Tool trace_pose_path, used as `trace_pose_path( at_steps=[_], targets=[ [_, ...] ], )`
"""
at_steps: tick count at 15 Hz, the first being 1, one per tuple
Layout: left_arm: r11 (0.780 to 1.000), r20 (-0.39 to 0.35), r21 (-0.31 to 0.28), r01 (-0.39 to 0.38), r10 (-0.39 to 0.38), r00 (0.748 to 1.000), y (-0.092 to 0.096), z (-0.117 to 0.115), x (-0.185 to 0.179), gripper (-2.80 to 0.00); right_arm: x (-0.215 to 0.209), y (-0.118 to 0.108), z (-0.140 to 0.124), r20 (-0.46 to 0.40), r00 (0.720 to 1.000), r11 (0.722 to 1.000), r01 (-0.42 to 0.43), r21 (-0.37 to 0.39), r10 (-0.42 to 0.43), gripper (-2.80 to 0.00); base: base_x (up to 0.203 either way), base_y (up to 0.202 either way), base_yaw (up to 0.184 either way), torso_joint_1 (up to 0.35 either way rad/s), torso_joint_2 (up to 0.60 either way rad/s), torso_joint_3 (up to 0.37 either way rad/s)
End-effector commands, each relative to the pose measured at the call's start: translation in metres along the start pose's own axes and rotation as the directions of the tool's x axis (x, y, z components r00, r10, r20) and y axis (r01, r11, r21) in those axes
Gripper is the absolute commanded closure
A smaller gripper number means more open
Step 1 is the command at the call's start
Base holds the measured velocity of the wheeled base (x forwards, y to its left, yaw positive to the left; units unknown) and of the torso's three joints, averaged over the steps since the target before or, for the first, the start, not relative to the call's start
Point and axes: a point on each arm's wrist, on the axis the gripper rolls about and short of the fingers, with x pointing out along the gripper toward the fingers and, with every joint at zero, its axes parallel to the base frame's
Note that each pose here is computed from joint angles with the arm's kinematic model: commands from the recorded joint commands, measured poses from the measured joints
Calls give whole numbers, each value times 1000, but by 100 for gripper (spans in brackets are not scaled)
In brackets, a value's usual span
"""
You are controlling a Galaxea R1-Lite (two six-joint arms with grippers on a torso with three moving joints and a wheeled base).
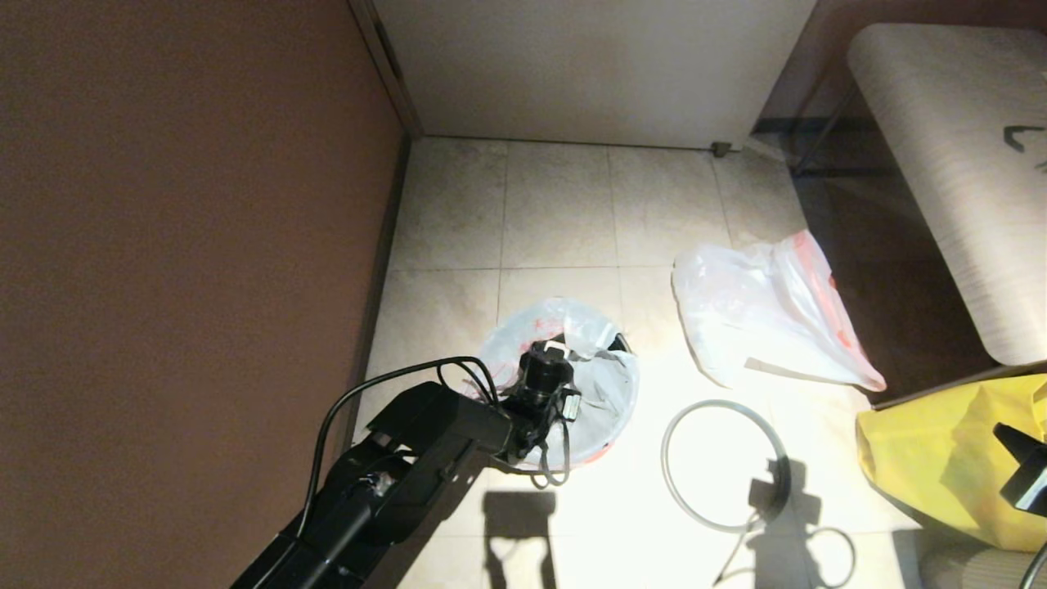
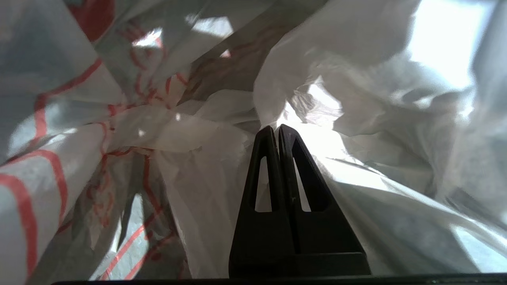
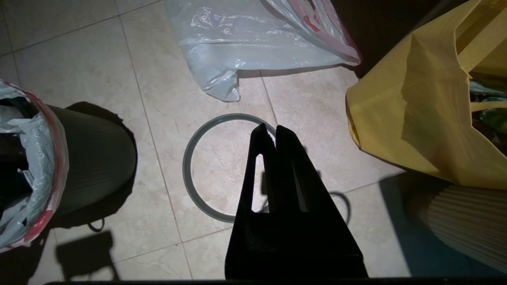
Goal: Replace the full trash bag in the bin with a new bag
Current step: Put the new garbage bag on the trash can, then place the trash can ring on the trash can
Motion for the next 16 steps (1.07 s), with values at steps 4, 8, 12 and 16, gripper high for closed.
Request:
trace_pose_path(
  at_steps=[4, 8, 12, 16],
  targets=[
    [995, 92, -88, -50, 58, 994, -7, 62, -44, 0, 0, 0, 0, 3, 1000, 1000, 1, -28, -1, 0, 0, 0, 0, 0, 0, 0],
    [994, 34, -84, -72, 75, 997, 12, 91, -127, 0, 15, -3, -11, -85, 996, 991, 16, -134, -27, 0, 0, 0, 0, 0, 0, 0],
    [983, 163, -174, -64, 93, 982, 71, 140, -222, 0, 47, -5, -29, -211, 976, 968, 1, -250, -56, 0, 0, 0, 0, 0, 0, 0],
    [987, 337, -164, -1, 57, 940, 102, 176, -280, 0, 103, -9, -54, -319, 944, 959, -8, -283, -86, 0, 0, 0, 0, 0, 0, 0]
  ],
)
